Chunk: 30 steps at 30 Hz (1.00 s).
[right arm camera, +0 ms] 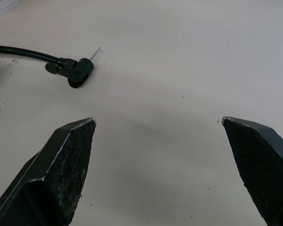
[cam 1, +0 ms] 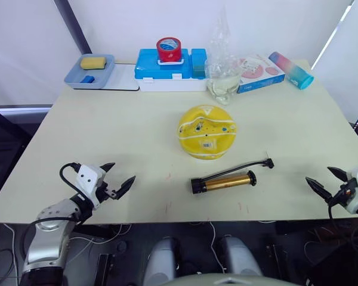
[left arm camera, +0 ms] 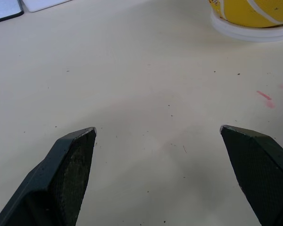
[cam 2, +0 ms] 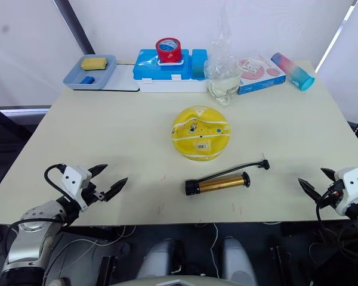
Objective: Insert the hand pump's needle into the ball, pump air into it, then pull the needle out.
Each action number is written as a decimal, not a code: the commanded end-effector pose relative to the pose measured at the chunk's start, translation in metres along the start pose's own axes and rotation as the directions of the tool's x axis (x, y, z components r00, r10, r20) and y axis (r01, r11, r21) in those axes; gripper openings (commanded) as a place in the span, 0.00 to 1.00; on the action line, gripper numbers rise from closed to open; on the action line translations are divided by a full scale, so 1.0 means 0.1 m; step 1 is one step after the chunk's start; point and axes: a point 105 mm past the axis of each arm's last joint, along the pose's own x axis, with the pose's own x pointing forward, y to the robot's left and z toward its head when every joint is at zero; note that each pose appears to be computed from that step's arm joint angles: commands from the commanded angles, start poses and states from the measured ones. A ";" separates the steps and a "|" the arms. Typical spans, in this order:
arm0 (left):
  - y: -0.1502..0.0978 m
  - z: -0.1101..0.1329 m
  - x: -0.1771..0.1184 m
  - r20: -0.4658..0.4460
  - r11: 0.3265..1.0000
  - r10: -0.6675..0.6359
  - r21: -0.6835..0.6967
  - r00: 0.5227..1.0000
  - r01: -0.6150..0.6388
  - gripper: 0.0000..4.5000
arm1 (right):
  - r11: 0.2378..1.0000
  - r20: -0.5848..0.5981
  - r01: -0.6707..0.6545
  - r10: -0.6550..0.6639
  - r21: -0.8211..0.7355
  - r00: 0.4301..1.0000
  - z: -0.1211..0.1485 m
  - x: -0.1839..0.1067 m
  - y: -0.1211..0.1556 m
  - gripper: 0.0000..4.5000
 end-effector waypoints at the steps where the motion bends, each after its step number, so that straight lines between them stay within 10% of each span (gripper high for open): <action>1: 0.03 0.07 -0.01 0.024 0.999 0.004 0.032 1.000 -0.005 1.00 | 0.999 0.039 0.022 -0.021 -0.035 0.999 0.07 -0.07 -0.09 1.00; 30: 0.12 0.44 0.12 0.108 0.994 -0.059 0.101 0.992 0.048 1.00 | 0.992 0.146 -0.086 0.100 -0.097 0.984 0.30 -0.09 0.16 1.00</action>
